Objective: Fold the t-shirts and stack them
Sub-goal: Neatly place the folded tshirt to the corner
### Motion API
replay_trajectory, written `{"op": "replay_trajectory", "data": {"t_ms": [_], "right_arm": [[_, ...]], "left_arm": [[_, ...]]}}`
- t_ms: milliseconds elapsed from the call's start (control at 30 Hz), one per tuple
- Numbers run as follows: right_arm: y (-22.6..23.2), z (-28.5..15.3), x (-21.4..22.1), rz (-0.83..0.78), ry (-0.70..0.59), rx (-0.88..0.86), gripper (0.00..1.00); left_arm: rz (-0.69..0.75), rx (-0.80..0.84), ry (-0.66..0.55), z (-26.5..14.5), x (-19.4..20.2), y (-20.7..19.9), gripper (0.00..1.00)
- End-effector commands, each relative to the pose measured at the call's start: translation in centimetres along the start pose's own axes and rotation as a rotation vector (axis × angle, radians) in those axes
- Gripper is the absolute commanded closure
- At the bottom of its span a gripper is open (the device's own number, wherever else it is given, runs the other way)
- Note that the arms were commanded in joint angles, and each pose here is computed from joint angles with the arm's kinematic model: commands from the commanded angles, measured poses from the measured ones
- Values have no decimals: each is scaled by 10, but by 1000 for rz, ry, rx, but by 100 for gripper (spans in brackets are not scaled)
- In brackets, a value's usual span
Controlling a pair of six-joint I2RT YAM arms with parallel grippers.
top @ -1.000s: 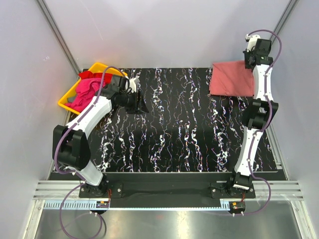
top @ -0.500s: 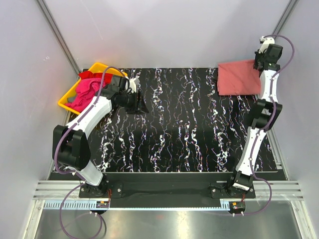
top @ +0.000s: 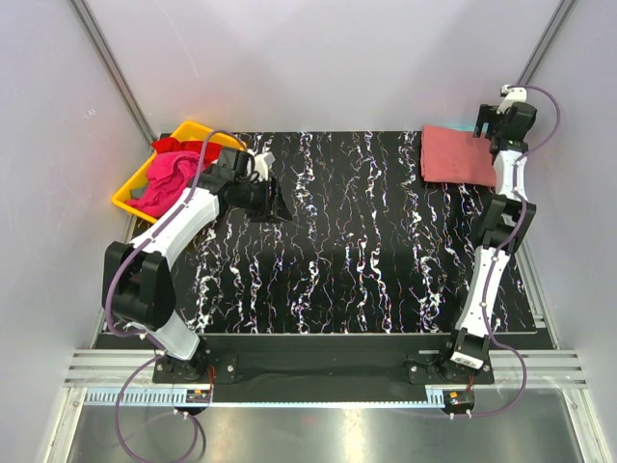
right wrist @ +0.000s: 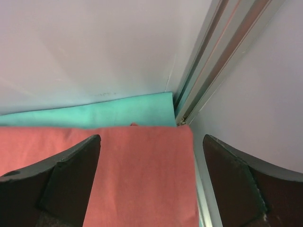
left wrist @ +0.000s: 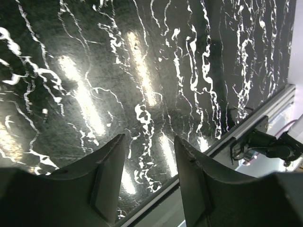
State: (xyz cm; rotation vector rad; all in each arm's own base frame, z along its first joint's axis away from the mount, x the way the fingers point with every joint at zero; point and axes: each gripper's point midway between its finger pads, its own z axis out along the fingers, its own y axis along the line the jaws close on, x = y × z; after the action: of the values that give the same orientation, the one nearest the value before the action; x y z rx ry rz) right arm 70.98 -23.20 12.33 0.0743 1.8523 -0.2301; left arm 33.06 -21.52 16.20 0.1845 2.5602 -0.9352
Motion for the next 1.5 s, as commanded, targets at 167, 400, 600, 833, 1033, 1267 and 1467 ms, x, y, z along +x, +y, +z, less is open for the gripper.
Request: {"op": "replay_trajectory", "data": {"t_ms": [167,400,600,833,1033,1267,1467], "right_arm": [[44,-74,-129,85,-114,-64,0],[141,-211,-171,278,75,-117,0],[193,-353,-150,473,298,-288,0],[221,-465,-83,588,440,-491,0],[215,-508,-51,602,472,-483,0],[222,-530,-50,592,411,-570,0],[224,-532,-43,600,338,-598,0]], "left_arm": [[82,126,-83,-15,-16,-36,49],[240,190,-345,-75,-52,-76,46],[289,198,-491,-124,-64,-99,40],[290,145,-483,-123,-30,-78,1],[316,147,-613,-148,-9,-78,1],[350,216,-624,-160,13,-89,1],[338,187,-604,-155,22,-79,1]]}}
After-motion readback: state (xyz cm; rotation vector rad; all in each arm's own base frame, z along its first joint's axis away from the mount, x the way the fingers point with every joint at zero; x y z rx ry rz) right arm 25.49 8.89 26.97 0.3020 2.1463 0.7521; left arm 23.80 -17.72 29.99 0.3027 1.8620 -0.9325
